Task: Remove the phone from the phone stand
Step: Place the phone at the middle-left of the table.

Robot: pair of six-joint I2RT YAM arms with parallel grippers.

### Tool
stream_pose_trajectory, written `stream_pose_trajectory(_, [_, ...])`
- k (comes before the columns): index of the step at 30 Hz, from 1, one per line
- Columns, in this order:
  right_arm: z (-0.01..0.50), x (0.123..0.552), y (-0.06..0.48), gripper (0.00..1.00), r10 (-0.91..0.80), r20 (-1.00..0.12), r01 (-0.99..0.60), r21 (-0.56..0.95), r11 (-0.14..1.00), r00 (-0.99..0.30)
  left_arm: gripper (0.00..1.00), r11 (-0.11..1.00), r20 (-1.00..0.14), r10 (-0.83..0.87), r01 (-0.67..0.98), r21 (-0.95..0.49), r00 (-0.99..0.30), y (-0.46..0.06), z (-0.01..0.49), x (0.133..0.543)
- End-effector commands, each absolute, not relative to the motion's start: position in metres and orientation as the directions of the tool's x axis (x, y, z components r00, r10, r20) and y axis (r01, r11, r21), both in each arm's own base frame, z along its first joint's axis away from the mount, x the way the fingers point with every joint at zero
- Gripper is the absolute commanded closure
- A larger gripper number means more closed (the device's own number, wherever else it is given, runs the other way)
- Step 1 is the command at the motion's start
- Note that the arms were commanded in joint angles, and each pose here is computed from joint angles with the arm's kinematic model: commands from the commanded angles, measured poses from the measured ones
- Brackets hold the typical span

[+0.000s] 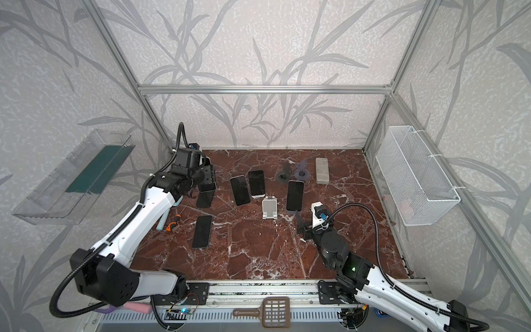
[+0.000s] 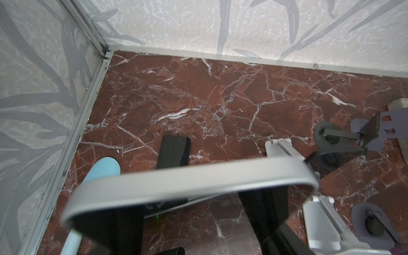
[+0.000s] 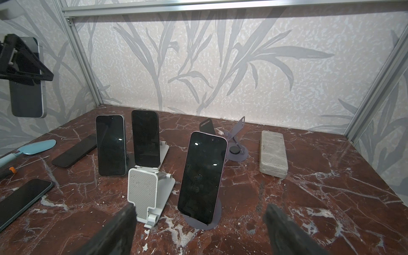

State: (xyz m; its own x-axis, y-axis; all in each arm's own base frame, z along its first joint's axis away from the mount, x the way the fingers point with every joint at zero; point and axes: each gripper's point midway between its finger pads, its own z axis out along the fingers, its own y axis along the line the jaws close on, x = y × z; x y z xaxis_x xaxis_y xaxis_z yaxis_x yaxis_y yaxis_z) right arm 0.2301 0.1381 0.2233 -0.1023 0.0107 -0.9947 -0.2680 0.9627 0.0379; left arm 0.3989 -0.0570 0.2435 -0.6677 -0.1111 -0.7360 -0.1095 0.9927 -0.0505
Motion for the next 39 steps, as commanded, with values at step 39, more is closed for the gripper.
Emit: stream_pose_trajectory(39, [0.222,0.233,0.136,0.11,0.003,-0.996,-0.247,0.025,0.969,-0.089,0.64,1.000,-0.295,0.020,0.018,0.008,-0.955,-0.086,0.063,0.462])
